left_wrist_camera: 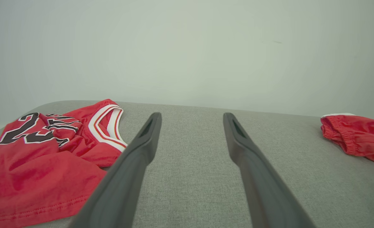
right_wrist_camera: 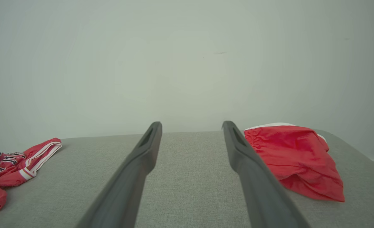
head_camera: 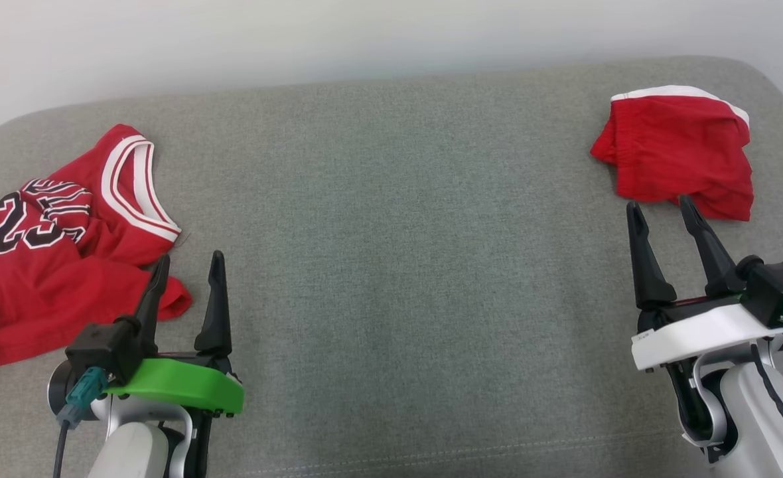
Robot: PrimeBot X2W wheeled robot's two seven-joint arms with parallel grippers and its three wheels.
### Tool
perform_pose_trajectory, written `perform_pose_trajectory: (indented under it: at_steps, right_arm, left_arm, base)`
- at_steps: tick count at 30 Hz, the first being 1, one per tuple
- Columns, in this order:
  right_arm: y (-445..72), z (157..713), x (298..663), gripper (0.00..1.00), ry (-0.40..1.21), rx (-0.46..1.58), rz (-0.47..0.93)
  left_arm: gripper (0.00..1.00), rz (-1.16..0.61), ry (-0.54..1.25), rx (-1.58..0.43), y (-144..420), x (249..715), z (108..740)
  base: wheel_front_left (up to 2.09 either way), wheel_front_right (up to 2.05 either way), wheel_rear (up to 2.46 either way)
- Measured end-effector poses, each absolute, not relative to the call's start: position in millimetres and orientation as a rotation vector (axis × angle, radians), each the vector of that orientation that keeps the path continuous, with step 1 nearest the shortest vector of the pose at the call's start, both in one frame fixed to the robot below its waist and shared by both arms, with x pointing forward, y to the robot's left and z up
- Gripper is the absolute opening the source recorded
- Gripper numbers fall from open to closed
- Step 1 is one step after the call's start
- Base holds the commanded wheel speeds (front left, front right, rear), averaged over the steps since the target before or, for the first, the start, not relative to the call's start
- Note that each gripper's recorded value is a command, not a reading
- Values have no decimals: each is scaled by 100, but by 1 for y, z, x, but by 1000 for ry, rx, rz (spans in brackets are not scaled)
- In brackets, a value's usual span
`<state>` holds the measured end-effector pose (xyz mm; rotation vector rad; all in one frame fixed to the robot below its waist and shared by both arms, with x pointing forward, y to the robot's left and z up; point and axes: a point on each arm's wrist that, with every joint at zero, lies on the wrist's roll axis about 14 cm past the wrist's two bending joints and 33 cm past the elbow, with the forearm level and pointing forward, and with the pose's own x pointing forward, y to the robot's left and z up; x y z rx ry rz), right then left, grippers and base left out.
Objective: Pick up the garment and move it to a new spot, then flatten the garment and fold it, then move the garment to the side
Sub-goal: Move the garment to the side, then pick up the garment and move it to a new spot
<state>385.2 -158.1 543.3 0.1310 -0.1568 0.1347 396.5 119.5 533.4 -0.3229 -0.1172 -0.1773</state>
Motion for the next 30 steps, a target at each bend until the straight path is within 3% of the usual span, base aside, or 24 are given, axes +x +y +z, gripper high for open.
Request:
perform_pose_trajectory:
  at_steps: [14,30]
  right_arm:
    - [-151,537,379,100,-142,176,129]
    - [-115,529,390,100,-124,177,272]
  left_arm:
    - [100,-158,-87,-308,125,397,521]
    - [100,-93,-46,-282,149,401,504]
  base:
    - [0,0,0]
    - [0,0,0]
